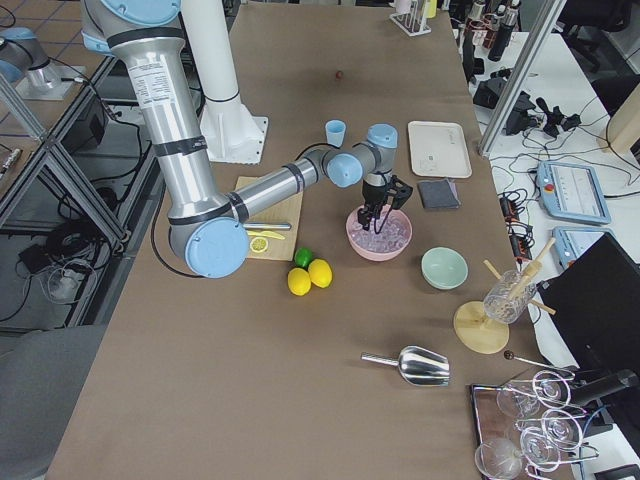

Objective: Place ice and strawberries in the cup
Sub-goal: 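Lower the right gripper into the ice and grasp a cube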

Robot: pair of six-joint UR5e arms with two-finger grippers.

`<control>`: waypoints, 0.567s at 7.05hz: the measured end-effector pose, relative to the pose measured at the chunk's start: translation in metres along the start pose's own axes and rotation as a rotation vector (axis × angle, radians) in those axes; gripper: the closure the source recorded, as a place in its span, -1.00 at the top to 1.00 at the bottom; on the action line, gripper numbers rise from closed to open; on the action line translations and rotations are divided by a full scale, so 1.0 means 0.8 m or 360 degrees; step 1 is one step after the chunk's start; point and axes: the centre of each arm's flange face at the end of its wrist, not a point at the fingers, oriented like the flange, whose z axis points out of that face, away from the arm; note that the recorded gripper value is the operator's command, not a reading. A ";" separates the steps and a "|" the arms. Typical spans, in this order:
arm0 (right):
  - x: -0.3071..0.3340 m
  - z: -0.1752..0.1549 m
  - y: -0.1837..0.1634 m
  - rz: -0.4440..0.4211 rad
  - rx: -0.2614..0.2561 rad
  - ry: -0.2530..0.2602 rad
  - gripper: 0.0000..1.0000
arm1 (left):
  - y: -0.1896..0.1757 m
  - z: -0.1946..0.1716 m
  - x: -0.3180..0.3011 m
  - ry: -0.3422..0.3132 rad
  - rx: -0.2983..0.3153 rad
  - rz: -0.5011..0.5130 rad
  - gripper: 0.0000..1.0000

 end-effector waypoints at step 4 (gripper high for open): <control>-0.001 -0.003 -0.011 -0.0003 0.0014 0.0000 0.32 | -0.001 -0.001 0.001 0.0000 0.0004 0.0001 0.96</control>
